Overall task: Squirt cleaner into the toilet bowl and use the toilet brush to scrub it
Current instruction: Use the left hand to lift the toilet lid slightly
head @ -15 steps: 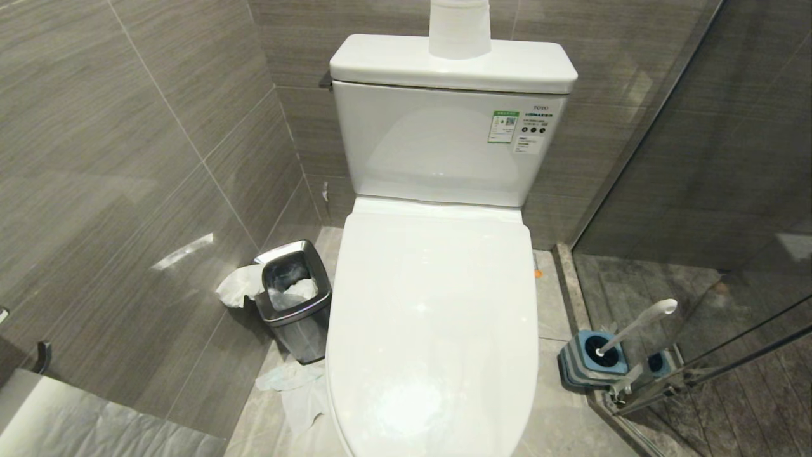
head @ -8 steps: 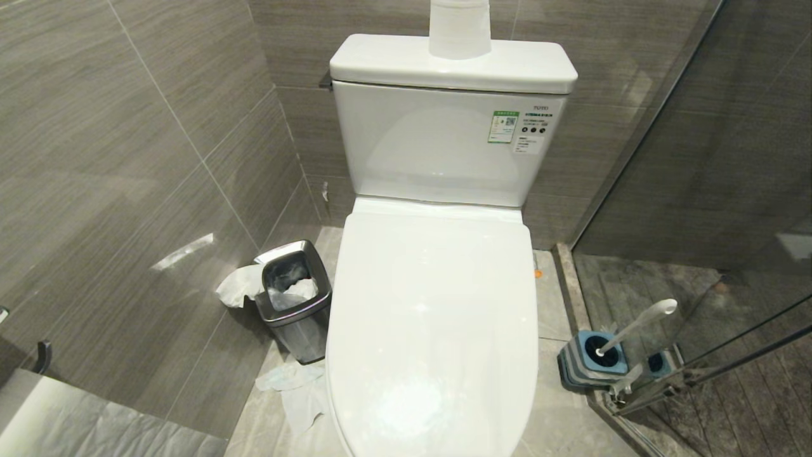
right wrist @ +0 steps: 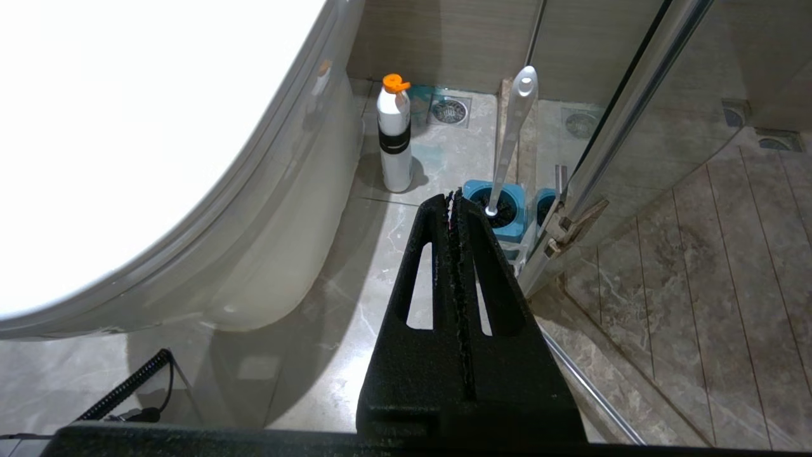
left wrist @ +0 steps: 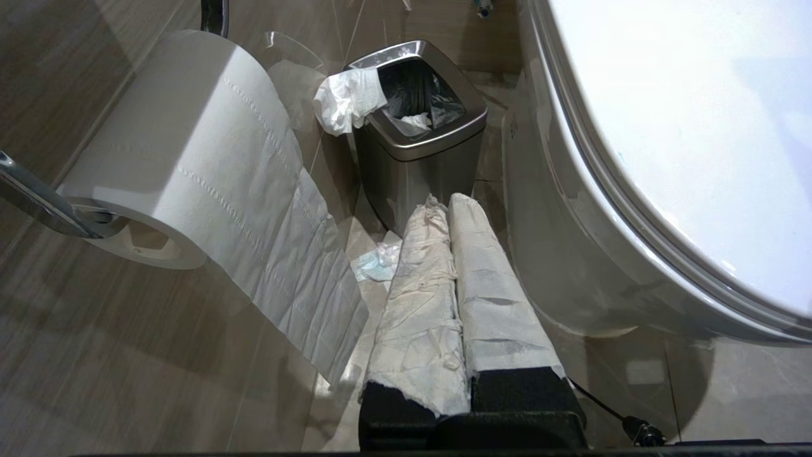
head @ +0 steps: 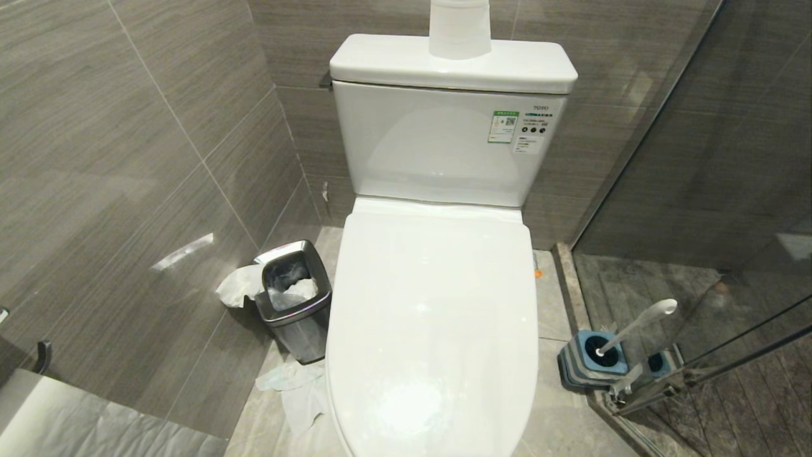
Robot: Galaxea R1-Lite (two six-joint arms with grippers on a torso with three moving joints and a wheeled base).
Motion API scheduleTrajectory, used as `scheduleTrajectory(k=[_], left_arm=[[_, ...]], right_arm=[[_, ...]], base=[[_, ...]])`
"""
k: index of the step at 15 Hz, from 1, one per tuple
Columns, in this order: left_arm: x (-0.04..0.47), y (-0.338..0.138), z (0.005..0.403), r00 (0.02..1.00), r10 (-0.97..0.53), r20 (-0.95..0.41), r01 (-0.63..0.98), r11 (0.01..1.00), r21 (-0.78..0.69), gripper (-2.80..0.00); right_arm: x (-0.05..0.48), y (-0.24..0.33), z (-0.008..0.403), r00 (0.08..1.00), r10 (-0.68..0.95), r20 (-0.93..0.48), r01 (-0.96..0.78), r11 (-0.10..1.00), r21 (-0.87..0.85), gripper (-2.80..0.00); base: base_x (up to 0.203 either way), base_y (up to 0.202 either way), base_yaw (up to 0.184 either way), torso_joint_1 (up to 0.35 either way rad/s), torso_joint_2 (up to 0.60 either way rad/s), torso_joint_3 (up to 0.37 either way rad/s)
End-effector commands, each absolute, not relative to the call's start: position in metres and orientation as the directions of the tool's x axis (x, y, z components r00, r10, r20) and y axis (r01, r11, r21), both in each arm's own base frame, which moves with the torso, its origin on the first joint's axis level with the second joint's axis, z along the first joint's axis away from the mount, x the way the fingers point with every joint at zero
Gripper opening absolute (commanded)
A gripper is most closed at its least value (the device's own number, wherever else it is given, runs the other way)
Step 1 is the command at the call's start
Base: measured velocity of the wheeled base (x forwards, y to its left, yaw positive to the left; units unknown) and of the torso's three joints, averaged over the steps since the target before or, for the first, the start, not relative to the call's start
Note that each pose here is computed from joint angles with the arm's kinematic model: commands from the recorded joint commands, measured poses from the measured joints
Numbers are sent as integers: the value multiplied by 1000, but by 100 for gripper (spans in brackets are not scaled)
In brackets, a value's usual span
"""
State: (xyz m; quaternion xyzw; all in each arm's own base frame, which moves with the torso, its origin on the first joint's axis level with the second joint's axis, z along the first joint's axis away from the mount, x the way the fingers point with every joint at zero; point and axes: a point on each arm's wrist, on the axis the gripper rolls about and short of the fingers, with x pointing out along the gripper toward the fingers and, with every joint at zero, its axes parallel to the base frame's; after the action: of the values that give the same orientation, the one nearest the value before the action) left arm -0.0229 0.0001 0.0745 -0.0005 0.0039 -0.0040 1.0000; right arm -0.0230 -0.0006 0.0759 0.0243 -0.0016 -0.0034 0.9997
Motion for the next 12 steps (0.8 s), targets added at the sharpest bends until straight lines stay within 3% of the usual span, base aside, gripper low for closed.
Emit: scheduleTrajectory(k=[1,12], left_arm=[[-23,0,74,1000,-8,-12,8,1000,-2,-280],[-23,0,74,1000,-9,-12,9,1000,3,-280]], right_arm=[[-23,-1,76,1000,-6,2,6,999,49,-280],[-23,-1,76,1000,-6,2,6,999,49,-280]], base=[[0,0,0,0,0,0],[0,0,0,0,0,0]])
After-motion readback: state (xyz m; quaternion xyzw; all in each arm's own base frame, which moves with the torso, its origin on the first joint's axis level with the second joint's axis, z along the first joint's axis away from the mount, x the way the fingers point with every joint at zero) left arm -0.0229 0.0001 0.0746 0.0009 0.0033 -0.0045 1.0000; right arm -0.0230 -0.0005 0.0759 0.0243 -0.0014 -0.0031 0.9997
